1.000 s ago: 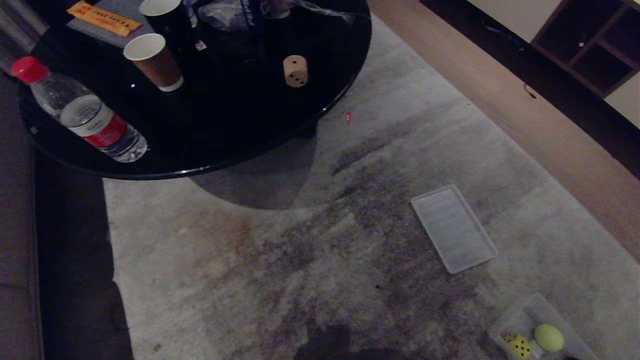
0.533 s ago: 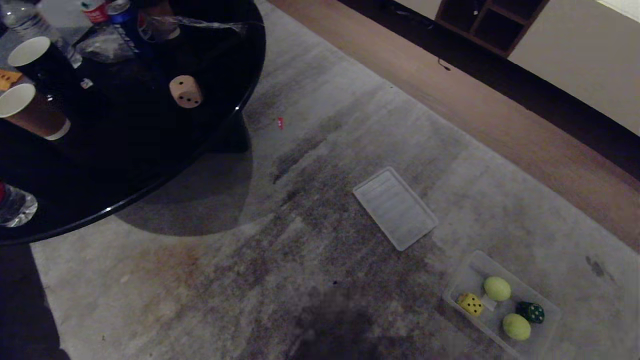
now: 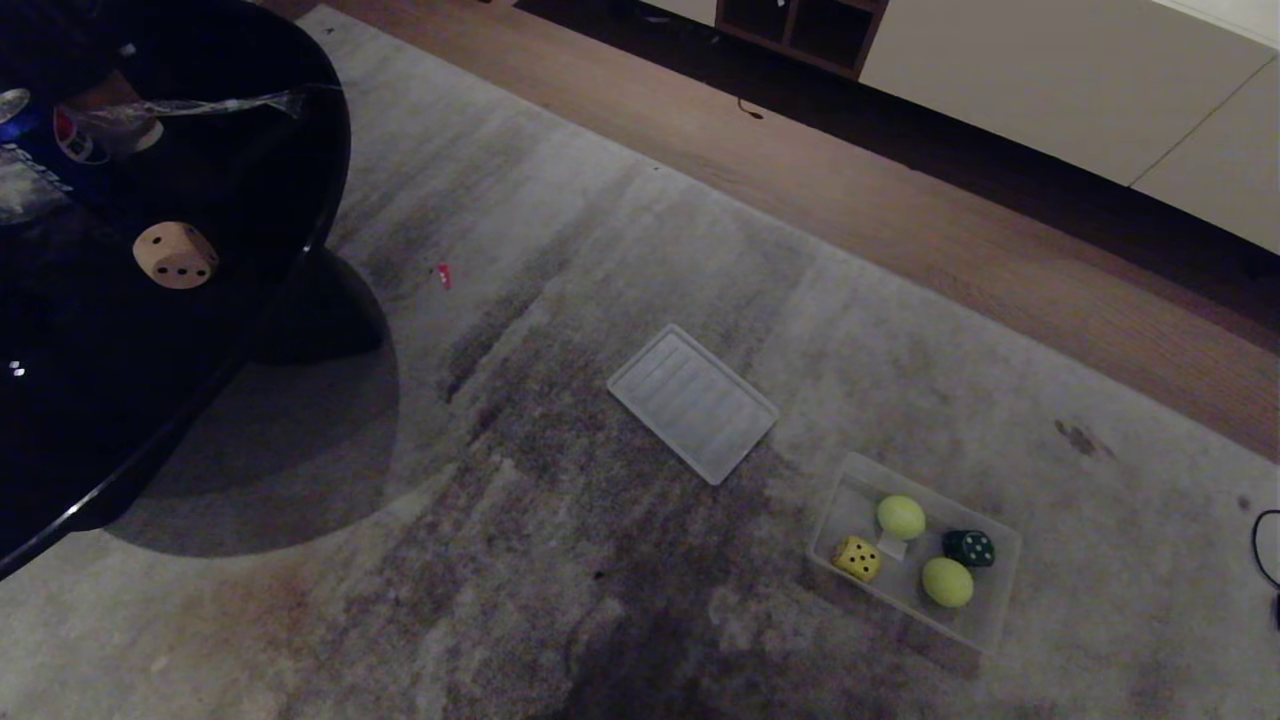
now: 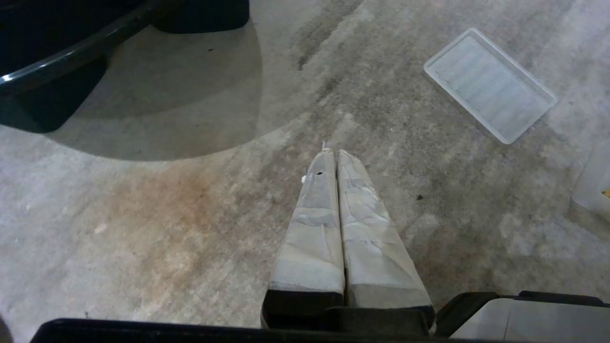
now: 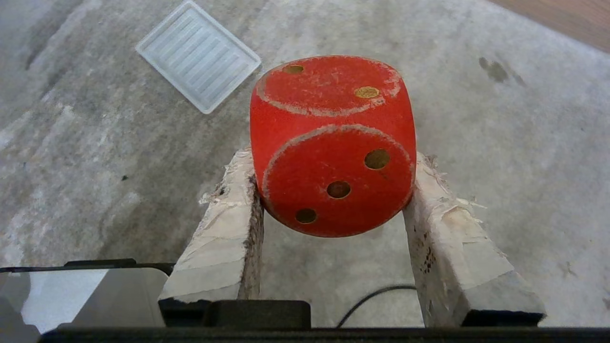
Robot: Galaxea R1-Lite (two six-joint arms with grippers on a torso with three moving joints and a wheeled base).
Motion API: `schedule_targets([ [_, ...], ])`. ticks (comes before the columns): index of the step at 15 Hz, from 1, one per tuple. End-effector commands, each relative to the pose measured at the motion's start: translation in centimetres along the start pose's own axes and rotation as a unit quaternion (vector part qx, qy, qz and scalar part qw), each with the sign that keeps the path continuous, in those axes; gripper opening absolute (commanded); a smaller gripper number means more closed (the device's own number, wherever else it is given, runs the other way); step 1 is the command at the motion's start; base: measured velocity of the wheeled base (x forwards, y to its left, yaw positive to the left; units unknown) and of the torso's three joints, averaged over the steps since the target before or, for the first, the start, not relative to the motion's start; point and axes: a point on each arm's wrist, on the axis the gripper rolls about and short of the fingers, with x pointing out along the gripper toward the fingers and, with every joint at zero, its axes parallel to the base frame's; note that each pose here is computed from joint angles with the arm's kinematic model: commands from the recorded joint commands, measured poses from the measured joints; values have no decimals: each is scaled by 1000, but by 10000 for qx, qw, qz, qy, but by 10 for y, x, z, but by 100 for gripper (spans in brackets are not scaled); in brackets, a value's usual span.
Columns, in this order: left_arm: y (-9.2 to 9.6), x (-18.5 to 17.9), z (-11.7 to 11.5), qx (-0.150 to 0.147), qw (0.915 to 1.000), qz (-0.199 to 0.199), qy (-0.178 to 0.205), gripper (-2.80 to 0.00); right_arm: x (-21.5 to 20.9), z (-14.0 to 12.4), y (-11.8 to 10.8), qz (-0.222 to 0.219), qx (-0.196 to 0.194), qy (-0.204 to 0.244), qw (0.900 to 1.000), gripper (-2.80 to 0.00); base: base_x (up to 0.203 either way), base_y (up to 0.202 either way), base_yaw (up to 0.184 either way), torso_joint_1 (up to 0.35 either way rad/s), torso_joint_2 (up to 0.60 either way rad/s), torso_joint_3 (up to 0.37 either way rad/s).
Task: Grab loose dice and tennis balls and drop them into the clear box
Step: Put the toys in the box
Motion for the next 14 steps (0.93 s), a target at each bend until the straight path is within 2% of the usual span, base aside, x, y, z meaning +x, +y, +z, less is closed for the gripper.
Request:
schedule_targets([
  [1, 0, 0, 0, -4, 10000, 1, 12, -280, 0, 0, 0, 1, 0, 7, 10000, -280, 0, 0, 0, 0, 0, 0],
  [14, 0, 0, 0, -18, 10000, 1, 12, -280, 0, 0, 0, 1, -7, 7, 10000, -280, 0, 0, 0, 0, 0, 0],
])
